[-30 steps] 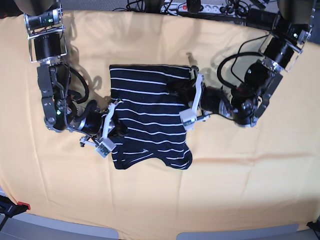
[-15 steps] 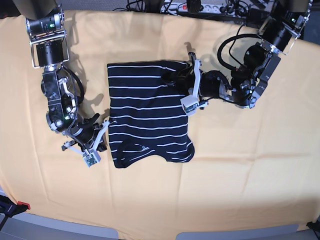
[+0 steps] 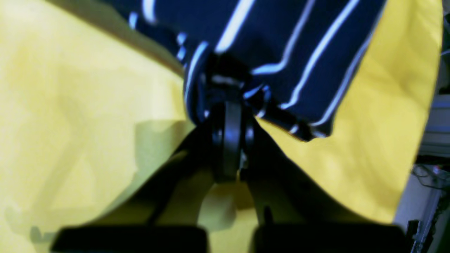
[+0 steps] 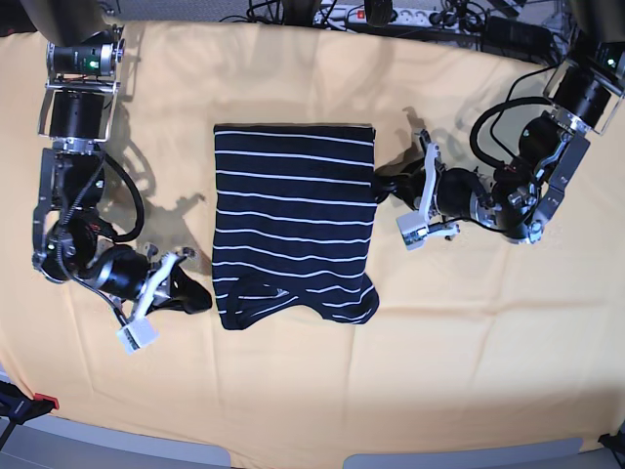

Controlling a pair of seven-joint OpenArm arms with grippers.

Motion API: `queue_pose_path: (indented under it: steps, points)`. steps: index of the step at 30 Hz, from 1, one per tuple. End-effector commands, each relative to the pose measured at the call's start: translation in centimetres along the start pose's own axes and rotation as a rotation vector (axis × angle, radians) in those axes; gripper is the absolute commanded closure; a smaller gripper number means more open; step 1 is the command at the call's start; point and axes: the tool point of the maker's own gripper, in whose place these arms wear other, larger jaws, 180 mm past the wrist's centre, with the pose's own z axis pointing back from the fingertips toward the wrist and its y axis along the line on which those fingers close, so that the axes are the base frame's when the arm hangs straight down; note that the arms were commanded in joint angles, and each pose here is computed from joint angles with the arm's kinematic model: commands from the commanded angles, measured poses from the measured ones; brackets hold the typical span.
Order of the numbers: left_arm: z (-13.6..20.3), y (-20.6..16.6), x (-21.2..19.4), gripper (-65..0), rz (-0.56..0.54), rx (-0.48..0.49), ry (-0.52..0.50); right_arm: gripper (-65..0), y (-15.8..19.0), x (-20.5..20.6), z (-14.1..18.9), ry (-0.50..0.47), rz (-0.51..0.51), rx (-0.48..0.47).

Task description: Fold the T-shirt properly

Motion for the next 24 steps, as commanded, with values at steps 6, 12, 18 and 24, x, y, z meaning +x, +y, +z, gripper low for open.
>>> queue_pose_path:
  steps: [6,12,18,24]
  points:
    - [4.5,0.4,3.7,0.0,0.080,-0.045,-0.153,0.0,2.0,2.0,5.1,-0.125,-0.098,0.179]
    - [9.7,1.4,6.3,0.0,0.120,-0.040,-0.304,0.0,3.4,-1.2,8.4,-0.060,-0.052,0.121]
    - [12.9,2.0,6.2,0.0,0.076,0.058,-0.306,0.0,6.3,-3.2,12.0,-0.039,0.041,0.037]
    - [13.8,-1.7,4.2,0.0,0.014,0.091,-0.251,0.0,8.0,-6.1,16.3,0.025,0.065,-0.084]
